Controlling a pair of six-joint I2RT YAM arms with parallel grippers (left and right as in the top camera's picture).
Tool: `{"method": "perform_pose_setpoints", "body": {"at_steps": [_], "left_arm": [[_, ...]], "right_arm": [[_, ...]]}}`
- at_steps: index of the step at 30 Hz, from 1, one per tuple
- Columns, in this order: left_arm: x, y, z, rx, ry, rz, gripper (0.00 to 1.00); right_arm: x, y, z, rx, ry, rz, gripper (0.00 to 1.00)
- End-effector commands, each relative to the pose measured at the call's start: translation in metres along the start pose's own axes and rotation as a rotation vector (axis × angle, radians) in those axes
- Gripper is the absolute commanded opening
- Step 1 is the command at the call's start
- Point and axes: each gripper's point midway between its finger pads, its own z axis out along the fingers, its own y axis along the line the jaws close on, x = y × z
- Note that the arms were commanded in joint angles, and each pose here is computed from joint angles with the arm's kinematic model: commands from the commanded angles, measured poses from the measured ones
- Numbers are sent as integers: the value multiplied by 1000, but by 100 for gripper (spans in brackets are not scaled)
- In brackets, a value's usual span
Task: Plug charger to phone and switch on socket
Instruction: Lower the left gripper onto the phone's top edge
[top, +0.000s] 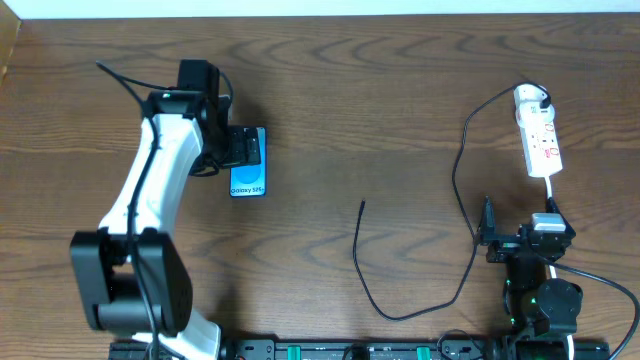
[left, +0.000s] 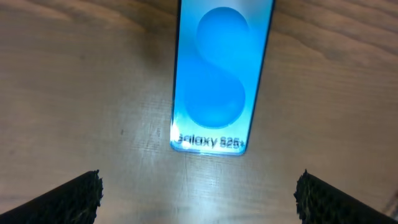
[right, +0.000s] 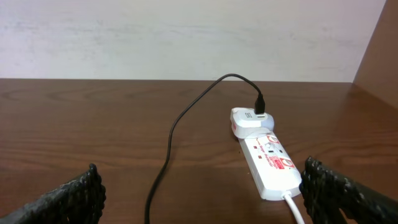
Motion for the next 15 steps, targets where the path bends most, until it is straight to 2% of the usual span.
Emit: {"method": "perform_pose_setpoints", "body": {"at_steps": [1,15], "left_arm": [[-8,-4,8,13,-2,18,99],[-26,-2,12,-4,-64,15,99]], "right_arm": [[0,1,0,-5,-2,-8,99],[0,1,0,-5,-3,-8,99]]}}
